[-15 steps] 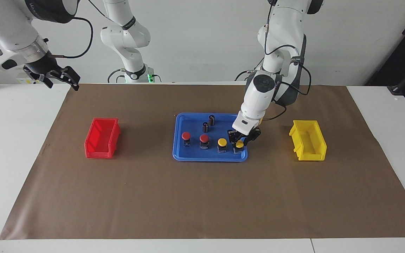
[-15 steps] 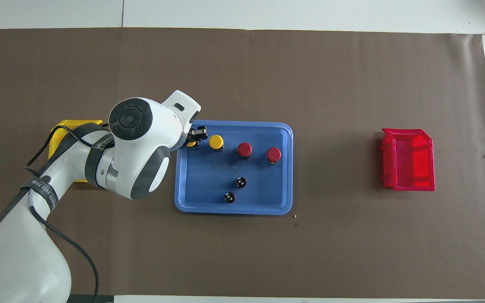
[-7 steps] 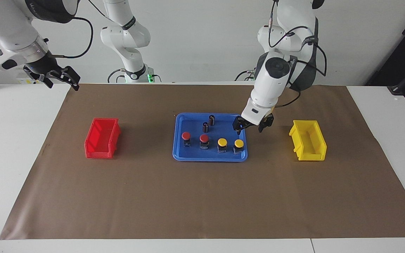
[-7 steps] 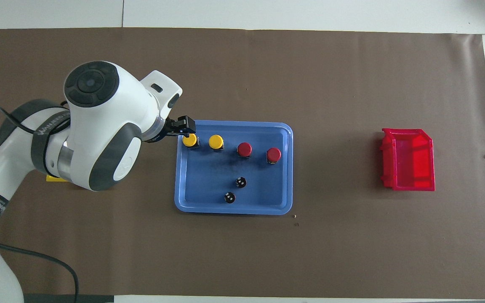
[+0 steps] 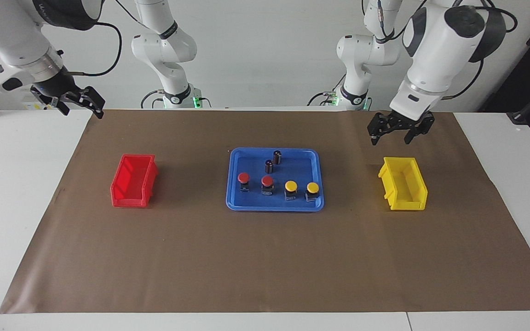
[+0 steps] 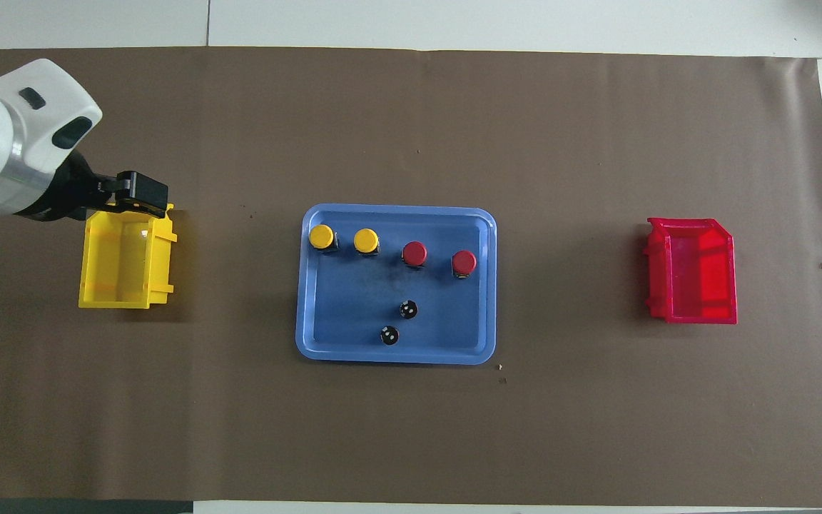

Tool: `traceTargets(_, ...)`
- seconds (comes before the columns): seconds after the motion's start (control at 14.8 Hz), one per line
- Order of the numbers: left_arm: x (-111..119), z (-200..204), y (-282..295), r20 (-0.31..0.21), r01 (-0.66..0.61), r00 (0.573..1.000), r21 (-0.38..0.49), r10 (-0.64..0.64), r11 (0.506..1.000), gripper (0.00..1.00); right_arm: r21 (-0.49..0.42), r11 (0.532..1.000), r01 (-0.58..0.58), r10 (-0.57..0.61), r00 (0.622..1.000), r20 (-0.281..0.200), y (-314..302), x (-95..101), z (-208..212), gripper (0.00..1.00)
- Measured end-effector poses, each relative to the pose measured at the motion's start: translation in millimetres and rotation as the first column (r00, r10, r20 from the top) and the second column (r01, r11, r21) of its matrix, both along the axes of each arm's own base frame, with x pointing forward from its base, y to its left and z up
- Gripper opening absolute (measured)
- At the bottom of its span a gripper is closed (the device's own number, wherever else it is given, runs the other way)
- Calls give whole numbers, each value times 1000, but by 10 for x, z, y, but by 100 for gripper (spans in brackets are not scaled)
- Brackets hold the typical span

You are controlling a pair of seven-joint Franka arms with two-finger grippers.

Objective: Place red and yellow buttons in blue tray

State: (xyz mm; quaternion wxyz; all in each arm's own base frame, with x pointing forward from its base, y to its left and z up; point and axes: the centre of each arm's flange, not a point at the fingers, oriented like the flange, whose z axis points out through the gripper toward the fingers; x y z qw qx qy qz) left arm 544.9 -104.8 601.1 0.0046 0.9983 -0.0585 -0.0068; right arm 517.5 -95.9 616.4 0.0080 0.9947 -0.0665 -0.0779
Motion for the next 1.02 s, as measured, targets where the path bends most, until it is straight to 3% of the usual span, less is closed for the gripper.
traceTargets(0.27,-1,166,707,7,6,1000,-53,-6,999,100,0,1000,0,0,1000,0,0,0,0,100)
traceTargets(0.75,-20,301,675,19,80,997,-63,-79,995,100,0,1000,0,0,1000,0,0,0,0,100)
traceTargets(1.02,-21,299,673,18,94,995,-4,-94,996,100,0,1000,0,0,1000,0,0,0,0,100)
